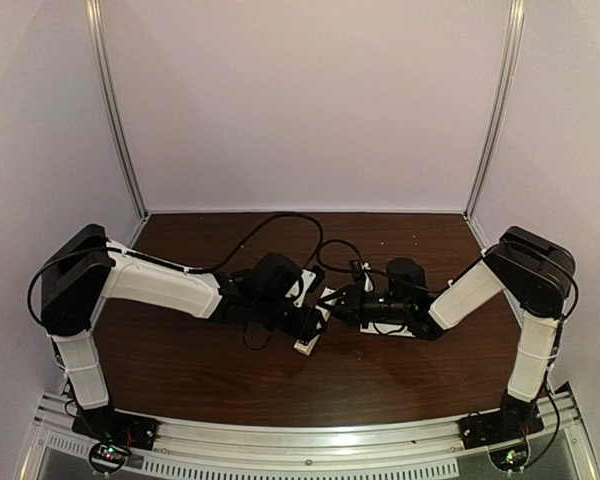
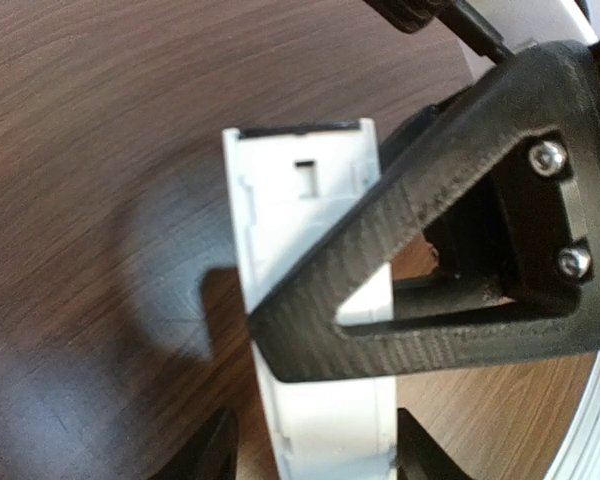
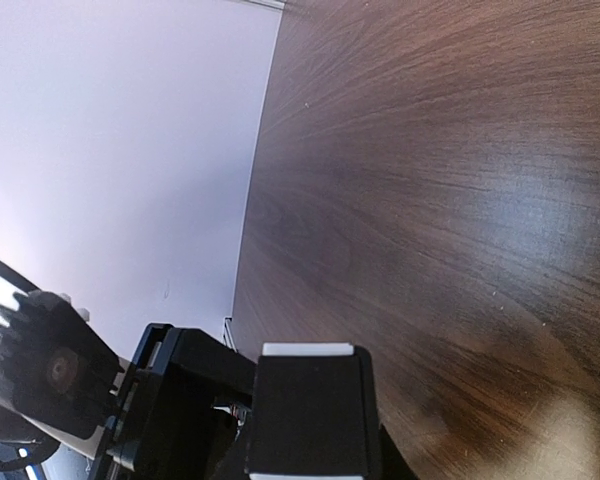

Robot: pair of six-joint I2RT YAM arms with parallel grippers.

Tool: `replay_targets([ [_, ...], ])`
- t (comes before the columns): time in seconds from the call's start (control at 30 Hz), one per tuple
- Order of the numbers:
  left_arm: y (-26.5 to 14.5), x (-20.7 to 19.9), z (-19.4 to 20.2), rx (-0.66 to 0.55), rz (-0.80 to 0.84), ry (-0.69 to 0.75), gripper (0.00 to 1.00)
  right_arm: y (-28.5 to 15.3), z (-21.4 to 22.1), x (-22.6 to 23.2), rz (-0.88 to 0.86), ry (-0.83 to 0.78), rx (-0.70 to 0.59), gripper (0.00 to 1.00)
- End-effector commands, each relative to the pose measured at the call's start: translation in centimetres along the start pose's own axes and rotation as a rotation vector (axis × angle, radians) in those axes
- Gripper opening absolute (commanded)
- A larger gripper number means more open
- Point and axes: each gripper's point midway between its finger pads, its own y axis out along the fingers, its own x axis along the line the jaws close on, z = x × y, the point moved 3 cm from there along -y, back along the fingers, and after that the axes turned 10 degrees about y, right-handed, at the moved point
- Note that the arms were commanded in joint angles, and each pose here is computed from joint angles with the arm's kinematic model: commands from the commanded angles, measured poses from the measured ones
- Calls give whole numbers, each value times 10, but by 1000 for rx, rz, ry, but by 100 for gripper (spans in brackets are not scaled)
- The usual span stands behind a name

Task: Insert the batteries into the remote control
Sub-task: Pass from the right arm to the left, then place the remote control without the battery cover at the center of the board.

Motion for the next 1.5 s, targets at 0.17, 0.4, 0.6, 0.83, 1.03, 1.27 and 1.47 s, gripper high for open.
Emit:
replay_targets([
  [0.17, -3, 1, 4, 51, -22, 90, 35, -12, -1, 18, -29, -40, -25, 35],
  [0.4, -21, 4, 13, 103, -41, 214, 30, -47, -18, 15, 20, -73, -88, 56],
  [0.6, -35, 0, 20, 190, -7, 378, 30, -88, -33, 9, 172, -156, -167, 59],
  [0.83, -38, -10, 38, 281, 111, 533, 30, -139, -42, 25, 255, -306, -241, 63],
  [1.03, -34, -11, 50, 359, 176, 667, 31, -169, -45, 49, 394, -514, -306, 67],
  [1.27, -15, -5, 73, 482, 220, 741, 32, -189, -49, 58, 549, -620, -304, 70],
  [1.47, -8, 1, 84, 554, 238, 793, 31, -202, -51, 82, 516, -656, -390, 99],
])
